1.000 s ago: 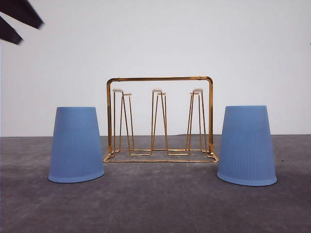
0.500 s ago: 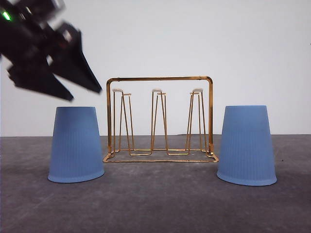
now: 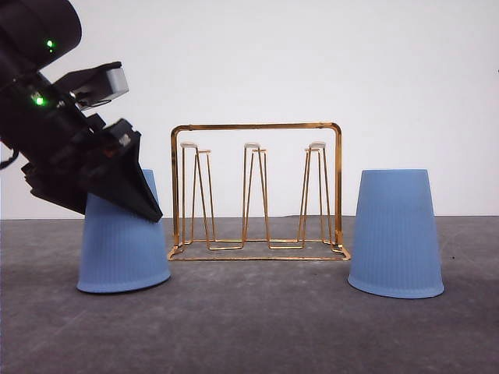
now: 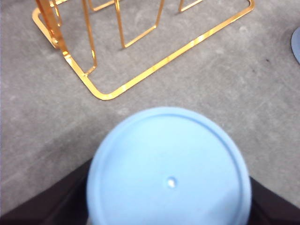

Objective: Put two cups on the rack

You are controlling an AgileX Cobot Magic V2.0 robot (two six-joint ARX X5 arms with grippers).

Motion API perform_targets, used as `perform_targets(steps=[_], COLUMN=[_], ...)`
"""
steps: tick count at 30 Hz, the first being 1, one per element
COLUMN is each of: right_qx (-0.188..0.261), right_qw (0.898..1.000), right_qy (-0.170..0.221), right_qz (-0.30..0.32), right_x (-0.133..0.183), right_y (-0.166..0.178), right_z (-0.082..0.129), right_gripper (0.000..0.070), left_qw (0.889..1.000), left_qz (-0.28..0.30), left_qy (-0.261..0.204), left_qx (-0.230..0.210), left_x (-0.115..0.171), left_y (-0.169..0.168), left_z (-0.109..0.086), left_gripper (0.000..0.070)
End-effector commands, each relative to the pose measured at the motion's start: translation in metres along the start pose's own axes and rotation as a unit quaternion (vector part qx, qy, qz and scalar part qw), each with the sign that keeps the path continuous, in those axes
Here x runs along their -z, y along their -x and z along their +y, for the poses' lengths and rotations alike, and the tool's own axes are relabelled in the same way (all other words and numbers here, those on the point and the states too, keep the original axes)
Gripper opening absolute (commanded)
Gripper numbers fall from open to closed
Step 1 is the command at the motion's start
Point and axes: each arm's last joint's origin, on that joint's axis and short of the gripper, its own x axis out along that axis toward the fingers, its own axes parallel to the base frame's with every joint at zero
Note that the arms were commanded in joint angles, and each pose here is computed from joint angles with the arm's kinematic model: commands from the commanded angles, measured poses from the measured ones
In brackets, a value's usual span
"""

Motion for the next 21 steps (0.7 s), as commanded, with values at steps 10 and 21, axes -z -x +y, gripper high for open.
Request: perform_targets(steps=[10, 21], right_qx=[0.0, 0.0], right_qw=[1.0, 1.0], right_qy=[-0.002, -0.002], right_qz=[-0.011, -0.011], right_x=[-0.005, -0.005], right_y=[0.002, 0.002], right_z=[0.0, 0.0], right_gripper=[0.0466, 0.0466], left_qw=[1.0, 0.988], left_qz=[0.002, -0.127], left_qy=[0.03, 0.057], left_qx=[0.0, -0.07], left_x=[-0.076, -0.131], left_y=[0.058, 0.084], left_z=[-0.006, -0.001], left_gripper=[0.0261, 0.0272])
